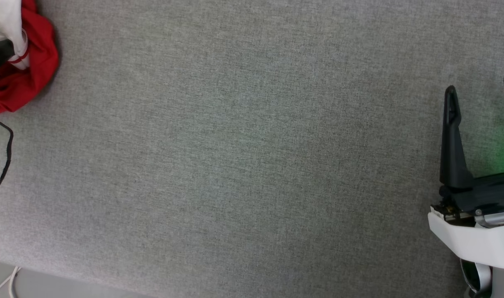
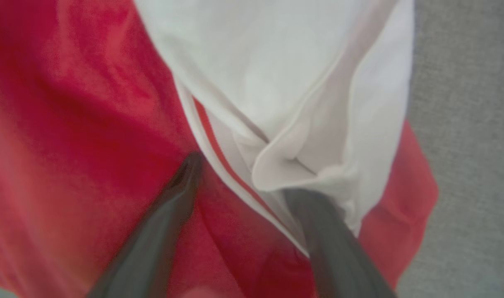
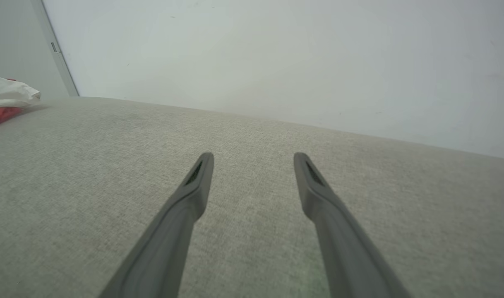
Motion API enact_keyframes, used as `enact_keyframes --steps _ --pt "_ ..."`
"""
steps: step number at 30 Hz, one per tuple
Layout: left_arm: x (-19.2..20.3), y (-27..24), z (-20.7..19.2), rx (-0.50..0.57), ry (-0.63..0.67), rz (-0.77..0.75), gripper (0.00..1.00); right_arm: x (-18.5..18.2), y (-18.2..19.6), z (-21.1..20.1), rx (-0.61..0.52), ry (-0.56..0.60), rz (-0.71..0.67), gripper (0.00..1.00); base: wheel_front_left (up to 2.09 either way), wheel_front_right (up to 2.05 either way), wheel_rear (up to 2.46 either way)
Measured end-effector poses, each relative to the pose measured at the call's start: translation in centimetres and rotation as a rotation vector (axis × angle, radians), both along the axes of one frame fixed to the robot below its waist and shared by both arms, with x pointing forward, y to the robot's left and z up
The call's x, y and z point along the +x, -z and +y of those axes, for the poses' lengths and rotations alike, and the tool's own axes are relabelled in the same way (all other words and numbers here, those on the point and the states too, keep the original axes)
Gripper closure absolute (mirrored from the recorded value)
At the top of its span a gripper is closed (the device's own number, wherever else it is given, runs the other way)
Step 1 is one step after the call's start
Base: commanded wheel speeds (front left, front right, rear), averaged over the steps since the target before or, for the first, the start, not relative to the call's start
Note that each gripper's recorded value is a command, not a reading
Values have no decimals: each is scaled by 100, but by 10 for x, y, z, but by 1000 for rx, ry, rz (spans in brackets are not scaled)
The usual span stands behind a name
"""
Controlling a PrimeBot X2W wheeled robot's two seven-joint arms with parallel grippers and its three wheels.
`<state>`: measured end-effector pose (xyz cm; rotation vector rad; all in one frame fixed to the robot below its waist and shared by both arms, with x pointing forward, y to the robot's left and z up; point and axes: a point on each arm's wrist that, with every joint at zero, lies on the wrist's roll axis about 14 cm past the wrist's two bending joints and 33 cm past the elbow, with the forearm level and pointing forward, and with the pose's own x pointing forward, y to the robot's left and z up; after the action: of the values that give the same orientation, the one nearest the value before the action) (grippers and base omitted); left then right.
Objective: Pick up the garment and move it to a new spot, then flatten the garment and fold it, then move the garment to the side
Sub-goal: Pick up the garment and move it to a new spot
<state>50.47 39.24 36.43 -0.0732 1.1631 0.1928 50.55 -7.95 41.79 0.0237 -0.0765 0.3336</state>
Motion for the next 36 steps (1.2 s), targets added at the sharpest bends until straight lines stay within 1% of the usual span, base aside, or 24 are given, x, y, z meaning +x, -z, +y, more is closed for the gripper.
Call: enact_keyframes --steps 3,4,5,8,13,16,22,28,33,36 --pt "1 7 -3 15 30 6 0 1 1 -1 -1 2 1 0 0 0 0" --pt "1 7 -3 17 34 2 76 1 1 -1 -2 2 2 0 0 0 0" --pt "1 7 -3 20 39 -1 100 1 1 -1 -3 3 2 0 0 0 0" --pt "2 2 -3 26 50 -28 100 0 -4 -2 -3 4 -7 0 0 0 0" --pt "2 -23 2 78 95 -84 100 -2 -19 3 14 -8 -31 0 0 0 0" --pt "12 -56 1 127 151 -157 100 -4 -33 5 32 -13 -52 0 0 0 0" --pt "27 -126 -19 193 283 -296 100 -14 -62 10 76 -29 -84 0 0 0 0" --pt "38 -201 -59 243 442 -449 100 -28 -90 5 104 -21 -118 0 0 0 0" --pt "44 -246 -106 242 564 -556 100 -41 -107 -8 110 8 -140 0 0 0 0" --pt "48 -264 -141 228 649 -605 100 -48 -116 -19 113 36 -150 0 0 0 0"
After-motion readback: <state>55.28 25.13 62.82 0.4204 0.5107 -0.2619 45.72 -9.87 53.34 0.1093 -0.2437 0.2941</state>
